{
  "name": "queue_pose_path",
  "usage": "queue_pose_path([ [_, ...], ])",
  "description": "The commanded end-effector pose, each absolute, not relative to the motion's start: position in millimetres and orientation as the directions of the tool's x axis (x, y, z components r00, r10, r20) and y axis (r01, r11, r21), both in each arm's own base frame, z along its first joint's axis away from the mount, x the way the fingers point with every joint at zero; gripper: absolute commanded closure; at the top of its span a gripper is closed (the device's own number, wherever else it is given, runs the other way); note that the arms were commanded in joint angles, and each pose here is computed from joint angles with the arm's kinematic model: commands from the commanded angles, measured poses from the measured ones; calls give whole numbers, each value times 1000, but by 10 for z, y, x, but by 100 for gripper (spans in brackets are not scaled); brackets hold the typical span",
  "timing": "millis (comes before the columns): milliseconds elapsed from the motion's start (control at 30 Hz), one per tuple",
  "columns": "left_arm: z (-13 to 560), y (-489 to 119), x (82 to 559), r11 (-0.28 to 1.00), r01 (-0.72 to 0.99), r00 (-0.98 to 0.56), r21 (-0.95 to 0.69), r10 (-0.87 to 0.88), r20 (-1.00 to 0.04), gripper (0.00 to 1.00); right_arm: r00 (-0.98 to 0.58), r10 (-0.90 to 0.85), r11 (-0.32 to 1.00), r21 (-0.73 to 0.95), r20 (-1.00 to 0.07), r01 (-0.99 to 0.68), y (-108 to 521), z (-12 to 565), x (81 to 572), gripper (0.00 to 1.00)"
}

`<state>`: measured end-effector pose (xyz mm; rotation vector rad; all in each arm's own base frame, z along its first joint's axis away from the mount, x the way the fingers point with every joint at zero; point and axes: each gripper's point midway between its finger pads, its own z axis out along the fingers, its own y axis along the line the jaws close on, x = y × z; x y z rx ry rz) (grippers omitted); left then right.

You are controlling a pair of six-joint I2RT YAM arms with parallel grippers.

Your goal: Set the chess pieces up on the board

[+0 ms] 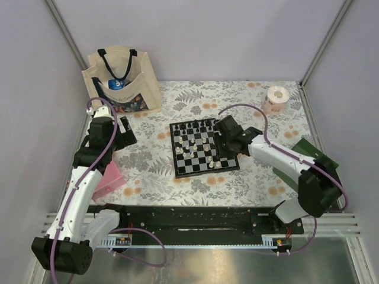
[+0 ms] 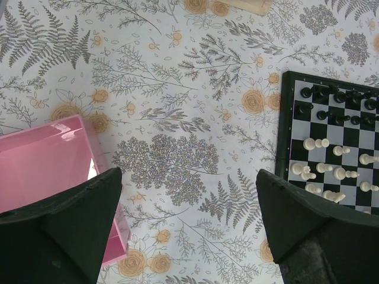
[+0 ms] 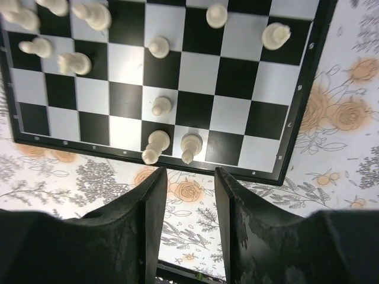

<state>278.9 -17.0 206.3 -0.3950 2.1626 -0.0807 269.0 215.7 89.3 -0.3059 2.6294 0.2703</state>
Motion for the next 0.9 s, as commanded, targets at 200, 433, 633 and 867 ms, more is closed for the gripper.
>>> queue_pose_path([
  [200,2212,-194,2819,946,-222,-486,-235,-316,-815,1,-750,-60,970,139,-658,-199,1979,1527,3373,52],
  [433,2228,-191,2812,946,-220,-481,-236,-316,-818,1,-779,-69,974,125,-623,-187,1964,1289,3719,52],
  [633,2220,-190,2815,947,-222,-483,-234,-315,-817,1,-824,-75,978,120,-562,-171,1961,999,3798,51],
  [867,2203,-189,2826,947,-225,-488,-231,-314,-814,1,-849,-91,988,62,-520,-144,1863,797,3845,50],
])
